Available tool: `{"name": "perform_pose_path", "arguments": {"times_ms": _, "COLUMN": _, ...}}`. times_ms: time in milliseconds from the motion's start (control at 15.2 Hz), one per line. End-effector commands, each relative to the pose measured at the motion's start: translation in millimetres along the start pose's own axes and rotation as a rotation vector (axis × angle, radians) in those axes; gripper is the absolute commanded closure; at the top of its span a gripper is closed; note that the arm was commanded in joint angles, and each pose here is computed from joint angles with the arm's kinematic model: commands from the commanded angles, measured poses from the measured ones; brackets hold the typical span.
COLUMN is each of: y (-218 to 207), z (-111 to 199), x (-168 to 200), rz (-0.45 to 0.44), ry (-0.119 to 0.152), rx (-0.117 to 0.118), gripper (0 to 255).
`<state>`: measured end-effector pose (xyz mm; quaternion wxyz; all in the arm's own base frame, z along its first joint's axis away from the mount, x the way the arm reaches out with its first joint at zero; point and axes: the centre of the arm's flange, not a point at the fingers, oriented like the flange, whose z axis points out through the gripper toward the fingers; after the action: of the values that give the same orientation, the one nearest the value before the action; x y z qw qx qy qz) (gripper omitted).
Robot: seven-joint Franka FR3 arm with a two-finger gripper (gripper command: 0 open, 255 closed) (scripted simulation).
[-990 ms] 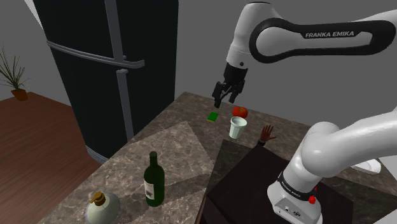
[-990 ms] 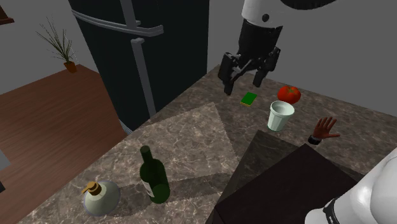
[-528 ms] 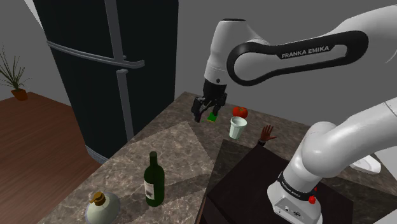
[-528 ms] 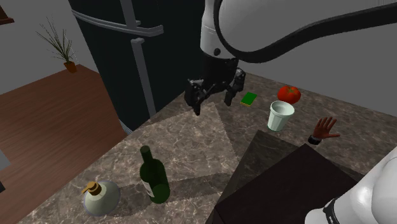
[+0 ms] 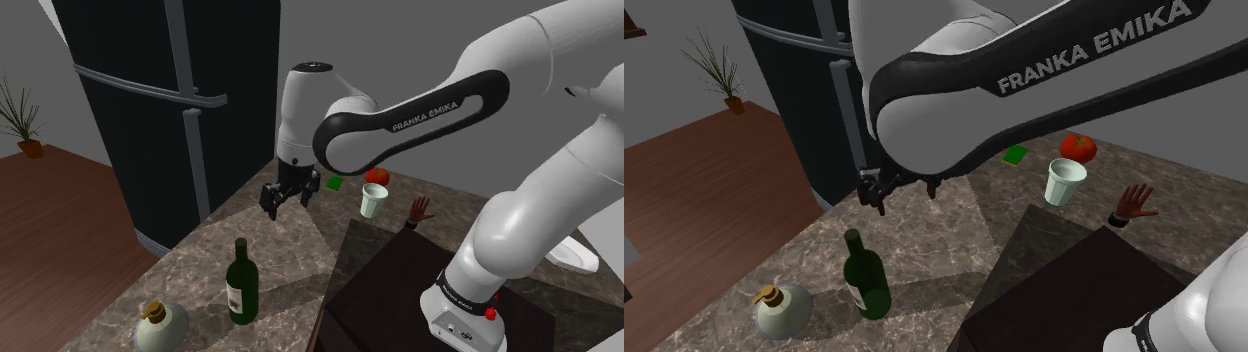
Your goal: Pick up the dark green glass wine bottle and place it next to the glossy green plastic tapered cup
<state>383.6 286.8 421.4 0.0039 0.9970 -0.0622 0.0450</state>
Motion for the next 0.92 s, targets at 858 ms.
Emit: {"name": "perform_pose_path", "arguments": {"times_ms": 858, "y": -115, "z": 102, "x": 20, "rz": 0.034, "ry": 0.016, "rx": -0.039, "gripper": 0}}
